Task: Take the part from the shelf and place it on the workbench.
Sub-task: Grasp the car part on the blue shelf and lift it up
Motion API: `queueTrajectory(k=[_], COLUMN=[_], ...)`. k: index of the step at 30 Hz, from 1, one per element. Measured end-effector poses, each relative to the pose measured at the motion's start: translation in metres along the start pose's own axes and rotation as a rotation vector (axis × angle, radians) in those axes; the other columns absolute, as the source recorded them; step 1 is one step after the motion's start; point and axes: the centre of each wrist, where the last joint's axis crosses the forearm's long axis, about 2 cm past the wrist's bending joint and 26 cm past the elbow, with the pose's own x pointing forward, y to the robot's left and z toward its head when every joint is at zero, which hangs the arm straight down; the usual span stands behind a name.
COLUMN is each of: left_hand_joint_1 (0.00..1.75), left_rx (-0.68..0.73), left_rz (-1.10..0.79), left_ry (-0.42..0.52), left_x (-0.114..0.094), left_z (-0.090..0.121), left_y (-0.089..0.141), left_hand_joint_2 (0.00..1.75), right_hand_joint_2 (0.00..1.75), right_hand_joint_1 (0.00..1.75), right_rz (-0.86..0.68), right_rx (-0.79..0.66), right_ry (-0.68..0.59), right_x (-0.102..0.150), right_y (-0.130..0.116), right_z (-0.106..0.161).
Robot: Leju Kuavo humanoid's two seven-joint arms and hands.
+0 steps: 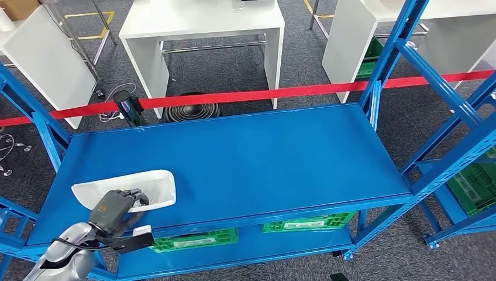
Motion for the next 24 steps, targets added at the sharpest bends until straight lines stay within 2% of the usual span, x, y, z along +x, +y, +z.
queueTrajectory(k=[10, 14, 16, 19, 24], left_hand_joint_1=[1.75, 1.75, 1.75, 1.75, 1.75], left_rx=[0.101, 0.258, 0.373, 0.515, 0.618], left_rz=[0.053, 0.301, 0.492, 0.765, 0.932], left_ry=[-0.041, -0.127, -0.203, -0.406, -0.751], left_x=[0.005, 0.016, 0.030, 0.059, 0.102], left_z=[0.009, 0.005, 0.002, -0.001, 0.009], left_y=[-0.013, -0.011, -0.006, 0.011, 0.044], left_hand_joint_2=[1.75, 1.75, 1.75, 1.75, 1.75], right_hand_joint_2=[0.00, 0.00, 0.00, 0.00, 0.00], right_hand_joint_1=[0.00, 0.00, 0.00, 0.00, 0.00], right_rz=[0.009, 0.018, 0.025, 0.043, 0.083], right_rx=[-0.007, -0.017, -0.022, -0.026, -0.033], right_ry=[0.002, 0.003, -0.001, -0.008, -0.020], right_x=[0.001, 0.001, 0.001, 0.001, 0.001], right_y=[0.000, 0.000, -0.001, -0.005, -0.014], right_z=[0.000, 0.000, 0.000, 0.000, 0.000])
